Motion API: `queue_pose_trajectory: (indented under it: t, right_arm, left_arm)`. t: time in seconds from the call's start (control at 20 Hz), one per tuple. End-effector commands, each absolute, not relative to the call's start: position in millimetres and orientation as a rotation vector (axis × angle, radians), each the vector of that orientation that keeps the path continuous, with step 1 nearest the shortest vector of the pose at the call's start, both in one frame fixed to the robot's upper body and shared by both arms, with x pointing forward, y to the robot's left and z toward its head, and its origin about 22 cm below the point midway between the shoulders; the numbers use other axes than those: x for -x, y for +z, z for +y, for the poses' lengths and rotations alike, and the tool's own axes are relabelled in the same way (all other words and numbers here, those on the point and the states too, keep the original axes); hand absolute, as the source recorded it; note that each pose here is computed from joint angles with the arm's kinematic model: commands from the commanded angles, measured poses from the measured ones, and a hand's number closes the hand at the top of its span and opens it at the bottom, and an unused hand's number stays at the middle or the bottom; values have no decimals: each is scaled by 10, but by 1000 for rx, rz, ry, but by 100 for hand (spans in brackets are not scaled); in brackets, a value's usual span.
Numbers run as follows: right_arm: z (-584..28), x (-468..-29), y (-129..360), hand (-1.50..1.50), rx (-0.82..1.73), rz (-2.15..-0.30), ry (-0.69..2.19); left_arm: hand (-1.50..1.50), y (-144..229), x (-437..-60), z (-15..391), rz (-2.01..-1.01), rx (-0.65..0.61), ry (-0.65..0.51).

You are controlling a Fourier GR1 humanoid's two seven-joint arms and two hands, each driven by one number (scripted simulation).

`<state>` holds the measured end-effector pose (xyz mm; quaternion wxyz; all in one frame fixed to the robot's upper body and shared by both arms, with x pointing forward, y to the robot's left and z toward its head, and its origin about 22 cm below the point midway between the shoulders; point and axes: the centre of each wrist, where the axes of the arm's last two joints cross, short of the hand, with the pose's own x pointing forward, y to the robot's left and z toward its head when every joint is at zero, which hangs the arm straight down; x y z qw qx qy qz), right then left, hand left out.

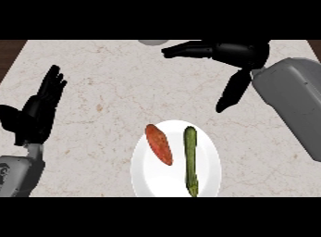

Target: Pick the sweet potato from the plate and place it in the pan

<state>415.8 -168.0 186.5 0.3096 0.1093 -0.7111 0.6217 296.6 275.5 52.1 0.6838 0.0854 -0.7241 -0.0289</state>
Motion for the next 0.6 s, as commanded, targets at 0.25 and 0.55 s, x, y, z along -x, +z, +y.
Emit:
queue_pose_trajectory:
  t: [0.25, 0.55]
  right_arm:
    - [-1038, -4109, 2006, -150, -428, -1828, 1728]
    - [-939, -3858, 1790, -150, -574, -1756, 1818]
  left_arm:
    - [0, 657, -2990, 2717, -1626, -213, -77]
    - [0, 482, -2873, 2656, -1598, -214, -51]
